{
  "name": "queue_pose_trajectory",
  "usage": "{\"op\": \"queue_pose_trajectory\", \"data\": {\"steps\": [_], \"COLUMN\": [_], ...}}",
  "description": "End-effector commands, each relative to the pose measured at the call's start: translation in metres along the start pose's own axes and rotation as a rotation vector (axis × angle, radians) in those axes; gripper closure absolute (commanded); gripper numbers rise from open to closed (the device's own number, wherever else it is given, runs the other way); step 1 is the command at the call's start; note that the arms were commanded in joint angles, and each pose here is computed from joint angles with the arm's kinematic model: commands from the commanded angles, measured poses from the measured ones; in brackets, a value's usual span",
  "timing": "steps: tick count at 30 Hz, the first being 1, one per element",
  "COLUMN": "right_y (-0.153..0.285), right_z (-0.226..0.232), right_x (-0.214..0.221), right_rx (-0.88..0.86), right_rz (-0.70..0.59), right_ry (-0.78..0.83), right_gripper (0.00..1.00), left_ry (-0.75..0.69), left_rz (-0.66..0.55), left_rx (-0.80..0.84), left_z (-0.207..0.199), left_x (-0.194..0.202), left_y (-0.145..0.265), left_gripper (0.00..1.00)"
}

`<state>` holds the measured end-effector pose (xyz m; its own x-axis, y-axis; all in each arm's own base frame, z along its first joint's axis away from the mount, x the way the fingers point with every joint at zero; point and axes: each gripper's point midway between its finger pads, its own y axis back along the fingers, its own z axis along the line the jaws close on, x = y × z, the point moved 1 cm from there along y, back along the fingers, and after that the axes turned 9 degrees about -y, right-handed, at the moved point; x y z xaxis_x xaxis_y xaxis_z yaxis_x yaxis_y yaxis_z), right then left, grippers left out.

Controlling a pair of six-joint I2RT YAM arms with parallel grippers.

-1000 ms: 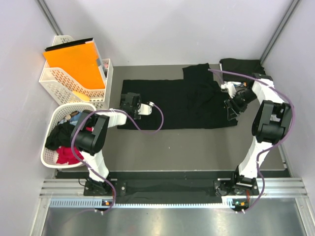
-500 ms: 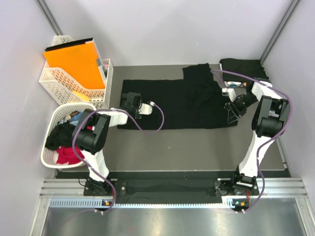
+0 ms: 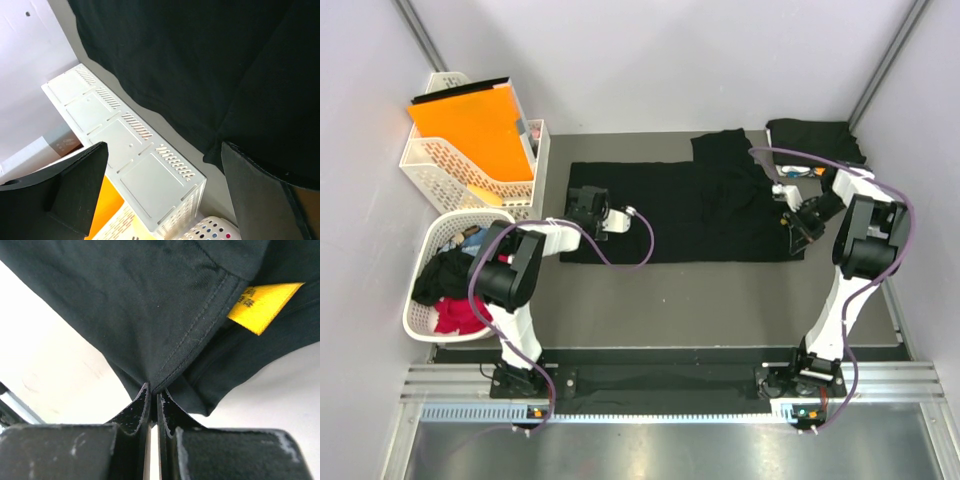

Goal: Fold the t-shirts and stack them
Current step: Fold the flattened tshirt in 1/3 of the way

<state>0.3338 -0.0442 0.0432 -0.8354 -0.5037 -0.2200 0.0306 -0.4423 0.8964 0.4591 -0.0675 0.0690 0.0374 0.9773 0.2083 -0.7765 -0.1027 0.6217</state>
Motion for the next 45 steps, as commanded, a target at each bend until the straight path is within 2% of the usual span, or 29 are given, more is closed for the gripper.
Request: {"op": "queue_pose_trajectory", "data": {"steps": [1,4,5,8,12,16,23,27,33,36,37,40,45], "right_y": [0.019,0.018,0.018,0.017,0.026,0.049,0.103,0.112,0.066,0.040,0.037,0.012,-0.022], "right_z": [-0.008,-0.008,-0.007,-0.008,-0.008,-0.002,0.015,0.017,0.041,0.049,0.053,0.056,0.065], "right_x": [0.010,0.011,0.011,0.011,0.006,-0.010,-0.063,-0.105,-0.174,-0.203,-0.215,-0.234,-0.256], "right_rx": [0.075,0.078,0.075,0.081,0.114,0.155,0.335,0.411,0.384,0.376,0.384,0.379,0.365], "right_rz": [0.009,0.006,0.006,0.002,-0.018,-0.076,-0.227,-0.314,-0.331,-0.352,-0.363,-0.357,-0.349], "right_ry": [0.024,0.022,0.021,0.020,0.025,0.042,0.144,0.147,0.175,0.170,0.176,0.169,0.207], "right_gripper": [1.00,0.93,0.82,0.69,0.65,0.62,0.59,0.59,0.59,0.59,0.59,0.60,0.60], "left_ry": [-0.021,-0.041,-0.046,-0.047,-0.048,0.007,0.052,0.057,0.122,0.266,0.323,0.435,0.452], "left_rz": [-0.004,0.017,0.019,0.024,0.041,0.038,0.028,0.037,0.047,0.015,0.000,-0.055,-0.100], "left_rx": [-0.007,0.015,0.017,0.023,0.022,-0.030,-0.102,-0.124,-0.228,-0.296,-0.260,-0.279,-0.226], "left_z": [0.005,-0.004,-0.004,-0.007,-0.006,0.012,0.040,0.044,0.066,0.094,0.089,0.106,0.103], "left_x": [-0.004,-0.005,-0.006,-0.007,-0.003,-0.002,-0.006,-0.007,-0.005,-0.004,-0.006,-0.008,-0.007], "left_y": [-0.006,-0.010,-0.010,-0.010,-0.008,0.000,0.016,0.019,0.034,0.047,0.049,0.066,0.088], "left_gripper": [0.01,0.01,0.01,0.01,0.01,0.01,0.01,0.01,0.01,0.01,0.01,0.01,0.01]}}
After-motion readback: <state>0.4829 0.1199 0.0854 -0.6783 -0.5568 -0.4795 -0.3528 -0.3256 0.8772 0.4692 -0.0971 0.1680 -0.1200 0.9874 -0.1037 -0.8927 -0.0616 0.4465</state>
